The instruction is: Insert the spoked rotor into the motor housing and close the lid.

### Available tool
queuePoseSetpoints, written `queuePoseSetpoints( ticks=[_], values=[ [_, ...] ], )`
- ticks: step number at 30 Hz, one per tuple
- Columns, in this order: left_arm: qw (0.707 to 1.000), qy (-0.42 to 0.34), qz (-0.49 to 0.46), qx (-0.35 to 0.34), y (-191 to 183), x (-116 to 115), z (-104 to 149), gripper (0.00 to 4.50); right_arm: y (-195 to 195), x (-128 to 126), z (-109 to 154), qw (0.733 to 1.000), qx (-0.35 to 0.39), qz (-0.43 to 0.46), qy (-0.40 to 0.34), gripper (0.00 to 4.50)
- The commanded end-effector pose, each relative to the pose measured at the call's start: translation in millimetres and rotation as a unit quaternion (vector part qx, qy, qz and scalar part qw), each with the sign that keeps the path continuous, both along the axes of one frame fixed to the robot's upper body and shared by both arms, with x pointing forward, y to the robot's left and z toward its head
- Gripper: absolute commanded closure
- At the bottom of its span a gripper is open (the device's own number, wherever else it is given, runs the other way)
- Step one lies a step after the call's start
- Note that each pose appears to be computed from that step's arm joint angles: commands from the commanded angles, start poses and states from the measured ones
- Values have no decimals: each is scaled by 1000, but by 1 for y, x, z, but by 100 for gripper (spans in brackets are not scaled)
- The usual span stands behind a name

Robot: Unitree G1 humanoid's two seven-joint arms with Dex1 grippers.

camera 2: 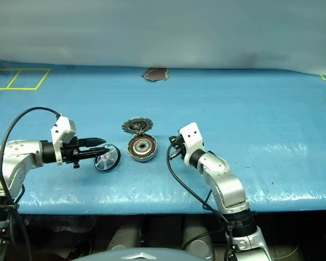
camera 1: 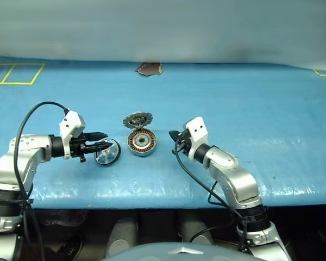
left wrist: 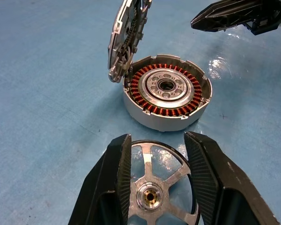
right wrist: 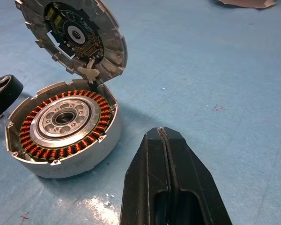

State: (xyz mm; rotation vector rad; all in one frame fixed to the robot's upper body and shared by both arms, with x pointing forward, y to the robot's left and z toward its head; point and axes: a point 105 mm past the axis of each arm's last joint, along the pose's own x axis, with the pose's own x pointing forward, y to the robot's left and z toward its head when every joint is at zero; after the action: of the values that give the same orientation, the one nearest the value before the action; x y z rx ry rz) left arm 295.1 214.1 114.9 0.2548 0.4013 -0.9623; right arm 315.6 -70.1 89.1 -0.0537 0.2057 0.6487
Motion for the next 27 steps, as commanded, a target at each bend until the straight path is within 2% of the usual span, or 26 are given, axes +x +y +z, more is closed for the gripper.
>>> queuePoseSetpoints(
  ticks=[1,7,15,25,27],
  values=[
    [999,3,-4,36,2,-1,-2,257,4,-2,16,1000,14,3,-28,450],
    [997,34,1,74,8,-7,-25,257,5,-2,17,999,15,3,-30,450],
    [994,66,20,85,7,-9,-53,257,7,-2,17,999,16,7,-29,450],
    [995,87,27,45,-7,-2,-57,257,10,-3,16,999,18,10,-28,450],
    [994,93,25,58,-6,-2,-60,257,11,-3,16,999,17,11,-28,450]
  ],
)
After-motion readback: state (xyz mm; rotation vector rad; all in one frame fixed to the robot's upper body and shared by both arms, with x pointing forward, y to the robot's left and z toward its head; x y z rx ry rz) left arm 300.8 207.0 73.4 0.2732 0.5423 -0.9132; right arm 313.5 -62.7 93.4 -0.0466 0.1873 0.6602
